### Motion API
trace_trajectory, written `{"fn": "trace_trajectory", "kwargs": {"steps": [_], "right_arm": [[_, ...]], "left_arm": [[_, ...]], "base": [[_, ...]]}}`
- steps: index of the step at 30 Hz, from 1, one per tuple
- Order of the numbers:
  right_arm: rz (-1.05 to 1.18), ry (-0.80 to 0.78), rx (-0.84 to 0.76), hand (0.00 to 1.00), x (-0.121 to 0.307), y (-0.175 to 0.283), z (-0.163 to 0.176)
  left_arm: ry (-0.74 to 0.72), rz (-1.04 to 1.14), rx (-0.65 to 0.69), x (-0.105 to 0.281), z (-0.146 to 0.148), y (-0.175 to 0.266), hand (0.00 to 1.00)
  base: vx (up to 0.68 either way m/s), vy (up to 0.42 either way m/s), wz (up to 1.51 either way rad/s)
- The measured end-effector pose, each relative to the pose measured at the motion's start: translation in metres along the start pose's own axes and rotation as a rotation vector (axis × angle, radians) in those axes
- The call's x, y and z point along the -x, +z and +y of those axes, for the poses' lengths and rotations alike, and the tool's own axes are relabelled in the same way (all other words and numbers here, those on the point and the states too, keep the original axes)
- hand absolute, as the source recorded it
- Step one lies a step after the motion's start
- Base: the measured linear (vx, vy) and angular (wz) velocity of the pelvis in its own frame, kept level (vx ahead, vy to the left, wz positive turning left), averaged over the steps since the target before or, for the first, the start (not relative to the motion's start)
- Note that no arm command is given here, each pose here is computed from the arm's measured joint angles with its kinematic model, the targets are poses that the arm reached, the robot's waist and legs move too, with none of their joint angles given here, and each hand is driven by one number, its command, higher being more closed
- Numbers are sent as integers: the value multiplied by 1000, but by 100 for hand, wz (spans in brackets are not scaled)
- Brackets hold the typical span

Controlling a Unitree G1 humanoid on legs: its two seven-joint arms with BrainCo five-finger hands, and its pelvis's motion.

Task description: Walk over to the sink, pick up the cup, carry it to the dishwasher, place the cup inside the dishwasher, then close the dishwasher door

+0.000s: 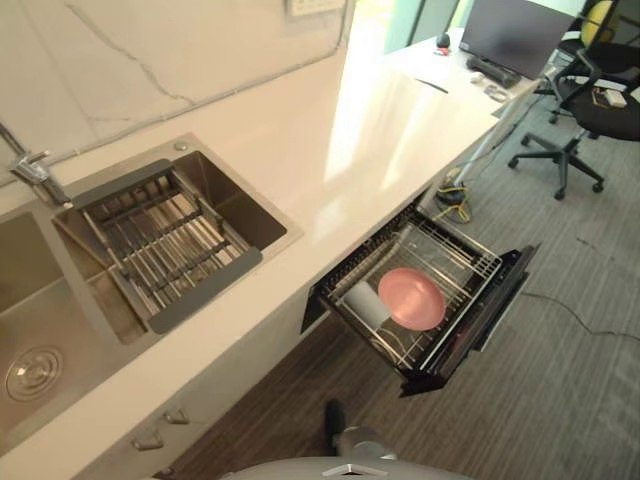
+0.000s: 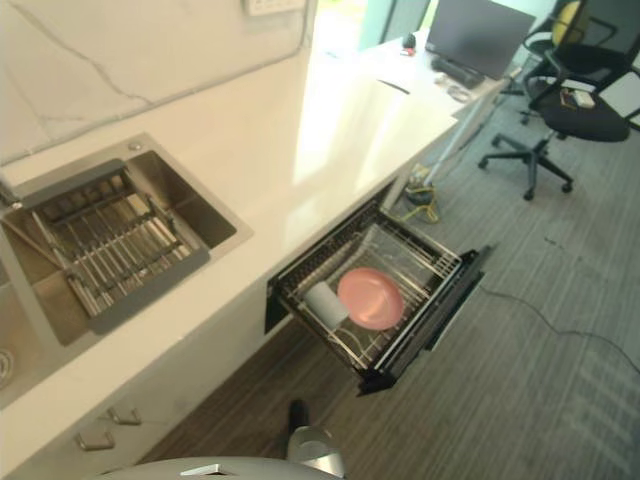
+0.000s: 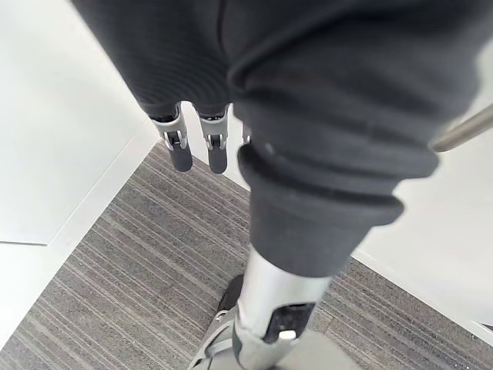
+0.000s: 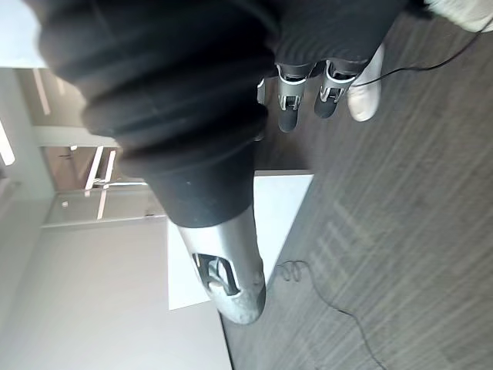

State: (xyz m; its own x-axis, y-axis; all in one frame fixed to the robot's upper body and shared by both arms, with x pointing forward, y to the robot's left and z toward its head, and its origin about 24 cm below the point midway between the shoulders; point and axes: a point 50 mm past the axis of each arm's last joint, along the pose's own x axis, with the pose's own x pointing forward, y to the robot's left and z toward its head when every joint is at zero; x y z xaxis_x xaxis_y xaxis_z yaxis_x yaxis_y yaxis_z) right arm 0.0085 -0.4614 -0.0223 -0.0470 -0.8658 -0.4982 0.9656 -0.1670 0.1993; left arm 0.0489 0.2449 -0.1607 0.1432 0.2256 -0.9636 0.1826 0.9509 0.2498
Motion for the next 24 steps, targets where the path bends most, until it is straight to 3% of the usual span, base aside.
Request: {"fn": "trace_trajectory", "kwargs": {"steps": [3,9,11,12,17,22,24], "right_arm": [[56,116,-2,0,5,-21,21],[47,457,-137,0,34,-23,114],[62,546,-123,0,49,-32,140],[104,606,-76,0,61,-48,157],[148,653,18,0,76,-74,163],[75,631,78,0,79,-78,137],[82,627,86,0,80,-82,136]], "left_arm": [[-4,-4,12,0,0,3,0],[-42,-99,34,1,1,16,0],[-43,-128,91,1,1,16,0],[-44,-138,182,1,0,12,0],[-55,-168,287,3,-16,12,0],[-33,-190,417,7,-6,11,0],[-10,-167,378,5,3,13,0]], "base": [[-49,8,-19],[-86,4,-33],[-50,-65,-60],[-10,-105,-80],[-39,17,-91],[-22,98,-62],[127,-38,1]]}}
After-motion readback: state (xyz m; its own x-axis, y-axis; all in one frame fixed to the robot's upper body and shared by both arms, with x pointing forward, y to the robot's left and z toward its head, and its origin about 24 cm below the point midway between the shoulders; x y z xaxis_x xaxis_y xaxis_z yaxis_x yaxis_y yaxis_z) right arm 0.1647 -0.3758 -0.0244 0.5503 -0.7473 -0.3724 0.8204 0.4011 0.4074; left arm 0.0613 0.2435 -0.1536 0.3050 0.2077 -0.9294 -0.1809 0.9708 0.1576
